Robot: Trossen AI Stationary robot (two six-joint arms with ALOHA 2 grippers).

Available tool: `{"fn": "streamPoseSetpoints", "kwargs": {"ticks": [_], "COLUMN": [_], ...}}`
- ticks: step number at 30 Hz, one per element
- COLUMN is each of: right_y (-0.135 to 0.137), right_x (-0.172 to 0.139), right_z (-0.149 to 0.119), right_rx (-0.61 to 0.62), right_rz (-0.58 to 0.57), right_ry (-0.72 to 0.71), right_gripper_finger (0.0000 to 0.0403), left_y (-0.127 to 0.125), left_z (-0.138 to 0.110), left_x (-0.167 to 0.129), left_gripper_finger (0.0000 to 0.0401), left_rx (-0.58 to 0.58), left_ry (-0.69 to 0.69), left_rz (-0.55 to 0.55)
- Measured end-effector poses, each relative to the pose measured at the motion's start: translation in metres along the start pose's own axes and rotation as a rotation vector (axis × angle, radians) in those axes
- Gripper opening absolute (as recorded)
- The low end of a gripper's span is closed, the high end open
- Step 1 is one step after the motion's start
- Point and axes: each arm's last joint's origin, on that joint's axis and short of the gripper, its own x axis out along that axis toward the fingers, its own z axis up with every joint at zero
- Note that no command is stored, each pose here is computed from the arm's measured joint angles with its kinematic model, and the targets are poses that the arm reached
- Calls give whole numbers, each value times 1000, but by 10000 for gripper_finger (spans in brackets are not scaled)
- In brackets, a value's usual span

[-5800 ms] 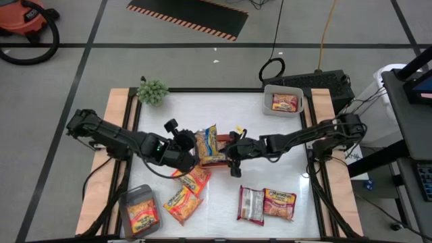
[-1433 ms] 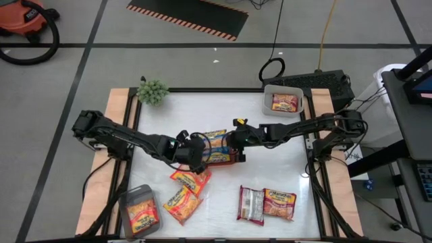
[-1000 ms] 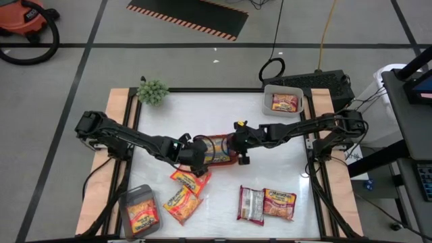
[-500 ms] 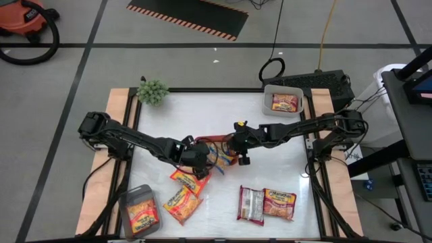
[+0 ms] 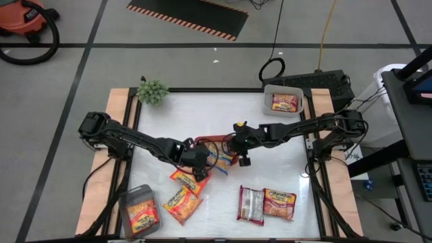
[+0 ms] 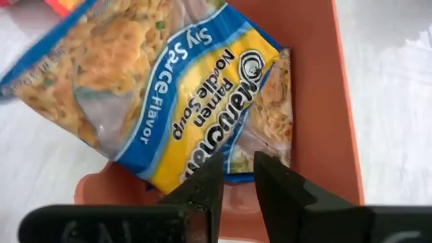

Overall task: Sort Maruchan noodles
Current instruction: Put the blue noodle pack into the orange bin

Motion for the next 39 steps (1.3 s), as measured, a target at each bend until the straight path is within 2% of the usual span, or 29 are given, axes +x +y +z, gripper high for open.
{"fn": "streamPoseSetpoints", "kwargs": {"ticks": [7,12,15,18,22,25,29,33,39], "right_y": [0,0,0,0,-2,-5,-5,-1,3], "right_x": [0,0,0,-5,-30,-60,-95,-116,-124], "right_z": [0,0,-1,1,3,7,10,9,-2], "right_rx": [-6,-14,-20,-50,-105,-86,-26,-10,-20], "right_rz": [1,1,1,-5,-69,-140,-165,-165,-165], "right_ry": [2,3,7,-4,2,-26,-115,-187,-214], "right_gripper_finger": [77,77,77,77,77,77,77,77,77], "left_y": [-11,-11,-14,-24,-42,-56,-67,-71,-59], "left_z": [-10,-20,-17,-14,-11,-7,-6,-9,-5], "left_x": [-10,-15,-20,-28,-33,-24,-5,17,44], "left_gripper_finger": [152,173,181,181,181,181,181,181,153], "left_rx": [134,205,226,279,398,475,540,573,541], "left_ry": [41,59,6,-74,-200,-288,-339,-291,-240], "left_rz": [-59,32,20,-42,-128,-166,-204,-298,-257]}}
